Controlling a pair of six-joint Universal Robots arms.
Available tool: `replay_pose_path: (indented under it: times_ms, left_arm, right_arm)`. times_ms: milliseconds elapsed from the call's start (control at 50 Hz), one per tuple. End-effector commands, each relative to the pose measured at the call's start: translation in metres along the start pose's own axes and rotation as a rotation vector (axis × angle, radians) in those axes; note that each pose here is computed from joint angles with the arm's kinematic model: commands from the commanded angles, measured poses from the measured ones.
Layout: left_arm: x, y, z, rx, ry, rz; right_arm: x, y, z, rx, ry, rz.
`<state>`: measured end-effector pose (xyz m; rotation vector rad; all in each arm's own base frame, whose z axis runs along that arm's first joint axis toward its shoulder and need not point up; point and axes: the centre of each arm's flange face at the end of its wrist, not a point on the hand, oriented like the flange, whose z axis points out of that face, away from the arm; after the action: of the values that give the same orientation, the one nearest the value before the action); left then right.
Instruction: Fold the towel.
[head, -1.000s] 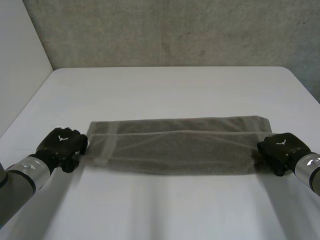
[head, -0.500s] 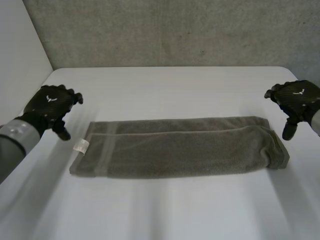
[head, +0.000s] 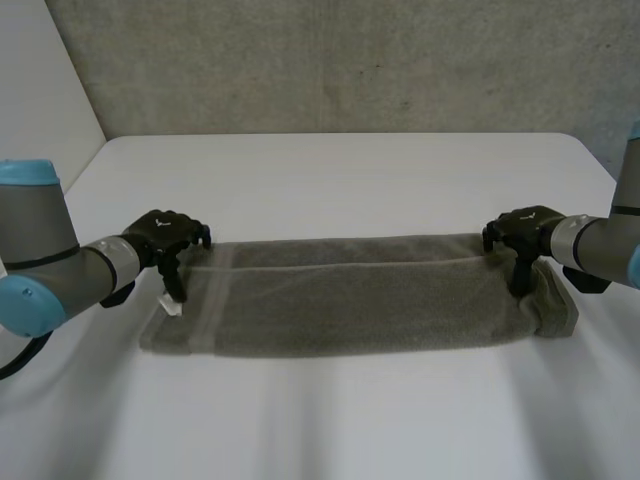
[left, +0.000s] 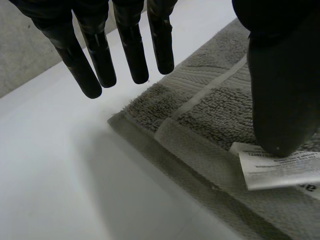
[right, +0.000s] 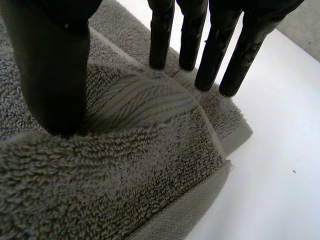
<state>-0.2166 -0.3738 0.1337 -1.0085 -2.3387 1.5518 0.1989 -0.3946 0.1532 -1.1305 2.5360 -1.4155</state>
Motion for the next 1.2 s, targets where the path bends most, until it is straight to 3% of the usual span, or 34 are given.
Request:
replay_pose_path:
  times_ms: [20, 1200]
  left_arm:
    - [0.000, -0.003, -0.002, 0.000, 0.010, -0.007]
    - [0.009, 0.001, 0.016, -0.004, 0.021, 0.014]
  right_arm:
    - [0.001, 0.000, 0.004, -0.003, -0.006, 0.019]
    - [-0.007, 0.003, 0.011, -0.001, -0.034, 0.037]
